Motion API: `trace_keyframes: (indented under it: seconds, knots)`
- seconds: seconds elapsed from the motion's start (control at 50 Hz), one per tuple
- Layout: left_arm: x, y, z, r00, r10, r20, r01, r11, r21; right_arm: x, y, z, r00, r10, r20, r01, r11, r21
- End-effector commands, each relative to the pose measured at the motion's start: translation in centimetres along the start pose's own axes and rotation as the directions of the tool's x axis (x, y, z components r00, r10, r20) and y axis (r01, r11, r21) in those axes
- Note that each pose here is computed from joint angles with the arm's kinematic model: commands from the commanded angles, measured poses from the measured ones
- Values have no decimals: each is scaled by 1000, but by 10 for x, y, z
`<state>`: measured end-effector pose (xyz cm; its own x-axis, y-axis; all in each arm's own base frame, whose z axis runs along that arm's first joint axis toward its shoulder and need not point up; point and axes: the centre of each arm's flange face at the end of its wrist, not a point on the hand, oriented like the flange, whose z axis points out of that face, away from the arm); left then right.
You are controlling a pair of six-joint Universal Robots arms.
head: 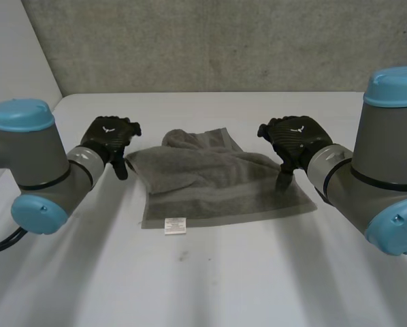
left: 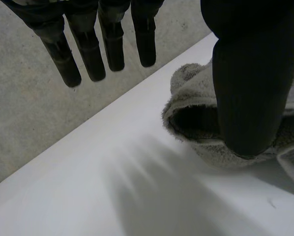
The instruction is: Fold the towel.
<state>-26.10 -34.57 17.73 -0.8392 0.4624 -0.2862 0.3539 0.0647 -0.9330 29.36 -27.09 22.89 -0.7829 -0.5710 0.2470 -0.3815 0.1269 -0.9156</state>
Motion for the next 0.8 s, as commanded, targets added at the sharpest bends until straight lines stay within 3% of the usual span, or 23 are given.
trace_keyframes:
  seconds: [0.02,0.54,0.72,0.8]
  knots:
    - [3,8,8,1000,1,6,-1,1000,24,-1,9,5,1000,-2,5,2,1000,-21]
    - [20,26,19,1000,-6,-12,7,999,52,-8,67,37,998,-51,32,54,993,-106]
    - [21,14,15,1000,-1,-9,2,996,84,-39,60,24,987,-36,158,44,998,-49]
    - [12,-17,0,1000,5,14,-7,988,153,-58,53,18,979,-7,205,13,999,-30]
